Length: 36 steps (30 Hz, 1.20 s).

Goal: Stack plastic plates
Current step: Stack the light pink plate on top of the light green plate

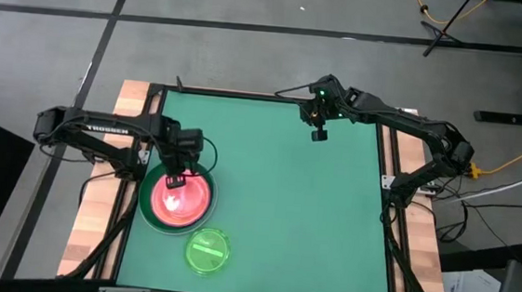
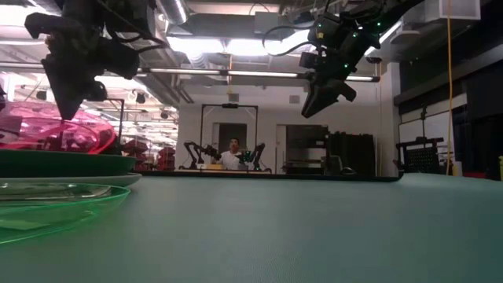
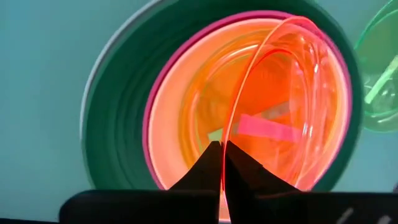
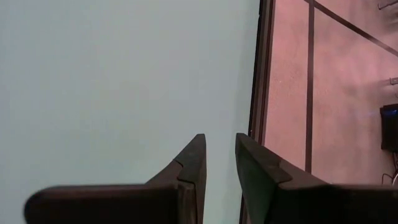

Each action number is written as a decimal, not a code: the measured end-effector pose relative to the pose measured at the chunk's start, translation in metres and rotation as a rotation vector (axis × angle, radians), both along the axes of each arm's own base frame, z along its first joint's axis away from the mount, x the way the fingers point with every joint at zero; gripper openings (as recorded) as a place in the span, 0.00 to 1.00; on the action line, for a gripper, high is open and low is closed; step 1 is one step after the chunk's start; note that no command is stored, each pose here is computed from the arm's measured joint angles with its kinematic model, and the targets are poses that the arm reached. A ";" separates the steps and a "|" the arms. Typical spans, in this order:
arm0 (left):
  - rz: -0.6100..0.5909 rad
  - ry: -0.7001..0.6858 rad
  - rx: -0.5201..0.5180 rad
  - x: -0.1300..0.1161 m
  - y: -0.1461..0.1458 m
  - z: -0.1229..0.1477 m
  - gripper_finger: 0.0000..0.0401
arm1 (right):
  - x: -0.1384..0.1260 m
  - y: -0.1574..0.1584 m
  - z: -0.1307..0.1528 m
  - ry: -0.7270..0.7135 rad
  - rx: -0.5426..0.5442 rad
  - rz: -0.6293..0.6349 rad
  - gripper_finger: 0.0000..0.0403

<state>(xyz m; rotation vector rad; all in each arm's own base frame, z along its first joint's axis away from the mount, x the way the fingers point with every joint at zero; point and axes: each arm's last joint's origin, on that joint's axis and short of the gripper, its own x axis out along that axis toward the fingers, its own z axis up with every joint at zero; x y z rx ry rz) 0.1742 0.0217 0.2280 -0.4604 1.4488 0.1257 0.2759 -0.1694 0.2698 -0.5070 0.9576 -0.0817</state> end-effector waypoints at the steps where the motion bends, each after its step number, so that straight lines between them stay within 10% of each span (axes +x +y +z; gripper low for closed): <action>1: -0.004 0.001 0.011 0.000 -0.001 0.000 0.00 | 0.000 0.000 0.000 0.000 0.000 0.000 0.19; 36: 0.105 0.024 -0.022 0.001 -0.007 0.000 0.22 | 0.000 0.000 0.000 0.000 0.000 0.001 0.19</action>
